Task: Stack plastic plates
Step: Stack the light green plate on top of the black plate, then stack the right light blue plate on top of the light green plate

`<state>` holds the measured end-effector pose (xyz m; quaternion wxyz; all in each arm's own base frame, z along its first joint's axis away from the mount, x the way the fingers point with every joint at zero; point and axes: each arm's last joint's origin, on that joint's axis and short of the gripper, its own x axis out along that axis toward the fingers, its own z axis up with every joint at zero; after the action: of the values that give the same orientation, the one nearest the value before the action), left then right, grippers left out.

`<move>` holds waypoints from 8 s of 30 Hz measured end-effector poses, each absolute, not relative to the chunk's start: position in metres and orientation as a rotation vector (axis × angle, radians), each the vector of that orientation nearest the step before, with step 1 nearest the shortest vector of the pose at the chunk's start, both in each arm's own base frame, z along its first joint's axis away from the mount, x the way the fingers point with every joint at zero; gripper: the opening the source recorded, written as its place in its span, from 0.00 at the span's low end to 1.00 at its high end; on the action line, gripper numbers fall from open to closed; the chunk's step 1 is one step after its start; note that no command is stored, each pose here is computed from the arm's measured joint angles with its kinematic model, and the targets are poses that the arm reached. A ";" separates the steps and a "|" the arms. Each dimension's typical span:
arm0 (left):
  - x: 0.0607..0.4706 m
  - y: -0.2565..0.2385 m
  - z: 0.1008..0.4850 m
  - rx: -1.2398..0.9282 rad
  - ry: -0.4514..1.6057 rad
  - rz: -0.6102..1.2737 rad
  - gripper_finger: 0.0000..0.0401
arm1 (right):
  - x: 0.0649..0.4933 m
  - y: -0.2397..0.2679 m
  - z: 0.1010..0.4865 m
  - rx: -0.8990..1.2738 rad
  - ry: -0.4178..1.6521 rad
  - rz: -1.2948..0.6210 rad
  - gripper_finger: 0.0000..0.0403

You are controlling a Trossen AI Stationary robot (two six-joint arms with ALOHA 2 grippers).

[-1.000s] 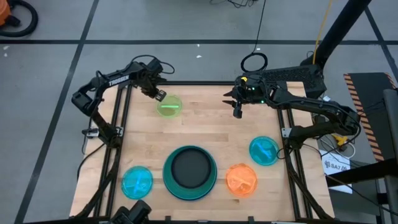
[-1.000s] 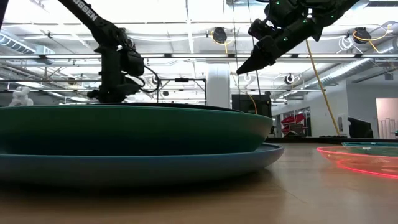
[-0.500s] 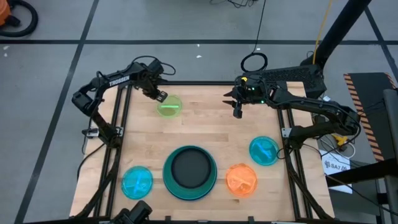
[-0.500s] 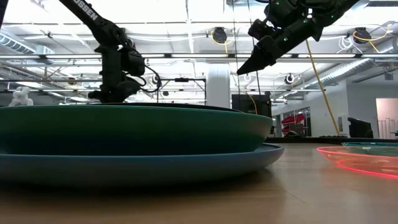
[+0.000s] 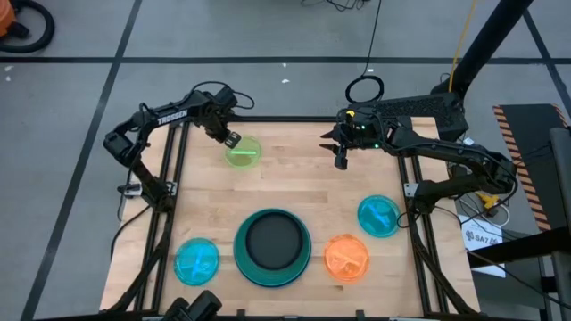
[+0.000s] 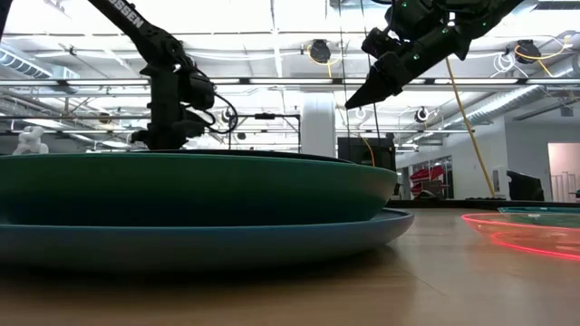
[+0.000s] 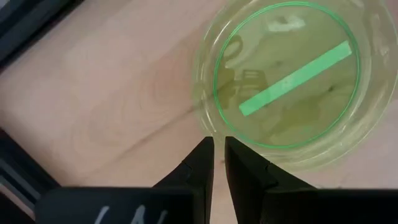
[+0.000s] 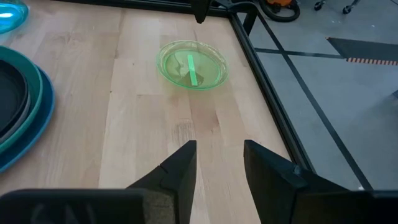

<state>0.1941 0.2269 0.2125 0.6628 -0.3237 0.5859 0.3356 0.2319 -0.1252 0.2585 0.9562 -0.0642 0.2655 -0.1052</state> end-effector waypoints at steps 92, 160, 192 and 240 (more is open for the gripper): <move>0.201 0.250 0.194 -0.615 1.268 0.704 0.01 | 0.232 -0.125 0.258 -0.125 0.545 -0.213 0.31; 0.312 -0.045 0.229 -0.518 1.198 0.242 0.01 | 0.229 -0.123 0.253 -0.015 0.595 -0.222 0.31; 0.316 -0.046 0.219 -0.496 1.228 0.231 0.18 | 0.229 -0.123 0.252 -0.015 0.596 -0.221 0.31; 0.257 -0.013 0.223 0.235 0.967 0.163 0.18 | 0.250 -0.039 0.228 0.397 0.633 -0.134 0.31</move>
<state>0.2568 -0.0130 0.2226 0.8756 0.1124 0.4633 0.0779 0.2497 -0.0389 0.2280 0.9288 0.1936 0.3091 -0.0656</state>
